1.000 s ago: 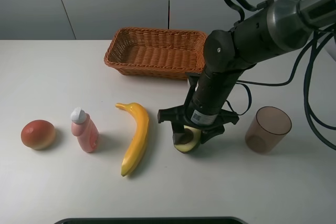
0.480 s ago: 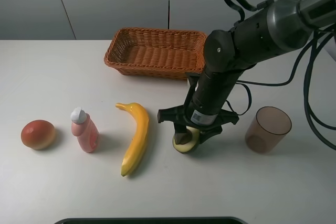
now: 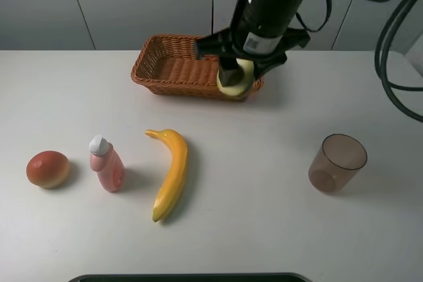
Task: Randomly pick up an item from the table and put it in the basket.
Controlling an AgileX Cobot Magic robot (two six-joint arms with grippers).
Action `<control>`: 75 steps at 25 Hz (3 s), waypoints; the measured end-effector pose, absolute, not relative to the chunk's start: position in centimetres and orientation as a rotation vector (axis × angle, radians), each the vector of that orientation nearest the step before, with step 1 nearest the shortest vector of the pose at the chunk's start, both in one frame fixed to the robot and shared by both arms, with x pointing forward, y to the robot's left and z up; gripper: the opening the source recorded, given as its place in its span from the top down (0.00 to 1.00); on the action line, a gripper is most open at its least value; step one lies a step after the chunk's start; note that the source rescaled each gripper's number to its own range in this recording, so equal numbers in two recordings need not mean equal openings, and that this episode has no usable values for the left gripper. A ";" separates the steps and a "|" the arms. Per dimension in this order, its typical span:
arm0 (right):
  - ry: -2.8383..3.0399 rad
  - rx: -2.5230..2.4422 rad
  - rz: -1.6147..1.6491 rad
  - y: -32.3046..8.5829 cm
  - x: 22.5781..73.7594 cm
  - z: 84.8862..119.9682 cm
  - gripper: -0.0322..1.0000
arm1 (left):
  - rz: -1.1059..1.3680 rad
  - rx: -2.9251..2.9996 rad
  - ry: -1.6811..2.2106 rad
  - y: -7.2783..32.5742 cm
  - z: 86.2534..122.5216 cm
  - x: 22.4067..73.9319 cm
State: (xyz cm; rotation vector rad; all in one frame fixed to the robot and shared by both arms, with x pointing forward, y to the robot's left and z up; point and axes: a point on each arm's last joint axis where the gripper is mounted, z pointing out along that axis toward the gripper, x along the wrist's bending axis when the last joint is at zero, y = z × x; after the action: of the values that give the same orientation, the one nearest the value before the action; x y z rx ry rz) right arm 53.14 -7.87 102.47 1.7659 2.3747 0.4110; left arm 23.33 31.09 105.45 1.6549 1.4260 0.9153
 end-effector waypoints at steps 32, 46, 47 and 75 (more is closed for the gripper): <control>2.188 1.746 0.687 -4.7 65.6 92.9 0.05 | 0.915 1.655 1.426 31.1 105.4 23.3; 2.293 1.272 0.619 -10.4 61.2 109.1 0.01 | 0.915 1.655 1.426 31.1 105.4 23.3; 2.283 1.254 0.613 -11.6 60.3 111.1 0.01 | 0.915 1.655 1.426 31.1 105.4 23.3; 1.816 1.469 0.812 -30.9 25.6 112.7 0.01 | 0.915 1.655 1.426 31.1 105.4 23.3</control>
State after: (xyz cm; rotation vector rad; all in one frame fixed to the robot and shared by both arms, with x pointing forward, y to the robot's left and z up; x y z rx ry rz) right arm 25.59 -30.90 112.68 1.4687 1.8161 0.8115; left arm 23.34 31.08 105.45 1.6552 1.4262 0.9151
